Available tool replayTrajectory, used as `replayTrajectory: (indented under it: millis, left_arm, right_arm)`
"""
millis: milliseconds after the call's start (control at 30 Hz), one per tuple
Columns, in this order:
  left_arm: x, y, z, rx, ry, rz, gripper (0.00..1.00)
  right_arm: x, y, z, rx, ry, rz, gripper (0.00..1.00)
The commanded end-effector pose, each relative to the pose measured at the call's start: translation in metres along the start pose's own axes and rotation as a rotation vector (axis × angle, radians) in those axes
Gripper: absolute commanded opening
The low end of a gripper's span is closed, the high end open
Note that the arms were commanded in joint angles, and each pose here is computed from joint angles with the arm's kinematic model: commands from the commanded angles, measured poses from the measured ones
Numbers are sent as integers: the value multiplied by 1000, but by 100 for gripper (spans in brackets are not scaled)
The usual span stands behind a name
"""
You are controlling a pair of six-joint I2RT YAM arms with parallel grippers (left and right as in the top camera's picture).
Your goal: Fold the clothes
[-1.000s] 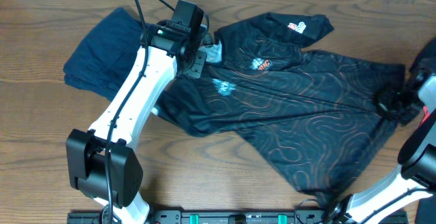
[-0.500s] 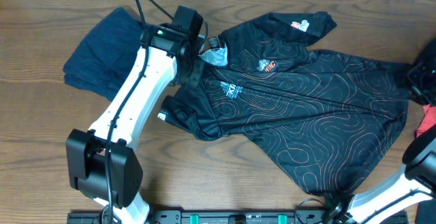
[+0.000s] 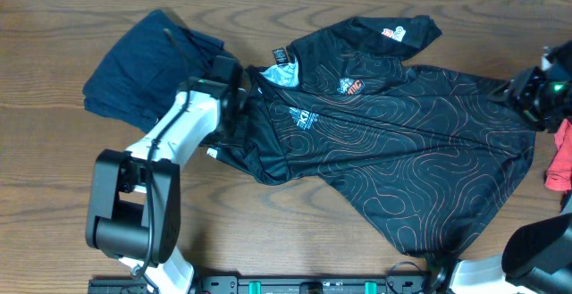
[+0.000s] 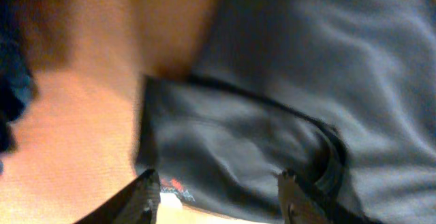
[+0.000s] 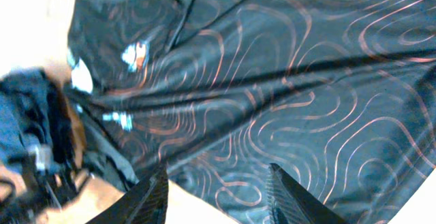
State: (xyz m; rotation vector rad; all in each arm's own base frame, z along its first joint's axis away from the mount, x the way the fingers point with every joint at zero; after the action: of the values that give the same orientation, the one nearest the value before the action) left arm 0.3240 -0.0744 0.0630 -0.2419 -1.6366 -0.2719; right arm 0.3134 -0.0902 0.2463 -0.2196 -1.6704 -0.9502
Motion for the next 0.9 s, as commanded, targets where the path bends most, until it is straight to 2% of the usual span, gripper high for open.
replayTrajectory:
  millis: [0,33,200,267,467,633,867]
  left_arm:
    - [-16,11,9,54,5,5,47]
    - [-21,11,12,60,2,10,41]
    - [-41,9,33,65,37,17,24]
    - [-42,12,43,70,78,-2,6]
    - [-33,56,86,372,250,-213,6]
    - [-21,81,121,523,371,-236,6]
    - [-15,90,132,584,391,-213,6]
  right_arm:
    - [0,13,11,87,16,16,45]
    - [-3,15,15,96,27,27,45]
    - [-21,16,29,124,84,65,46]
    - [-30,13,32,129,99,81,47]
    - [-73,-10,44,107,160,109,51]
    - [-113,-40,48,51,137,156,52]
    - [-149,-58,38,53,28,144,54]
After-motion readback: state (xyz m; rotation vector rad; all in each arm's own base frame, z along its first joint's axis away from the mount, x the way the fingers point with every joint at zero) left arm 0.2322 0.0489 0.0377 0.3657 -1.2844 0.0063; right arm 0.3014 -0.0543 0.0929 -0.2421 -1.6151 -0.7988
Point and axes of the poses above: each gripper's point midway between its finger pads, its own x axis back along the fingers, its own y axis along the line the jaws close on, z = x × y, the point moved 4 cm from there along x, back along the fingers, and after that the axes turned 11 degrees about -x, right-handed, at the moved point
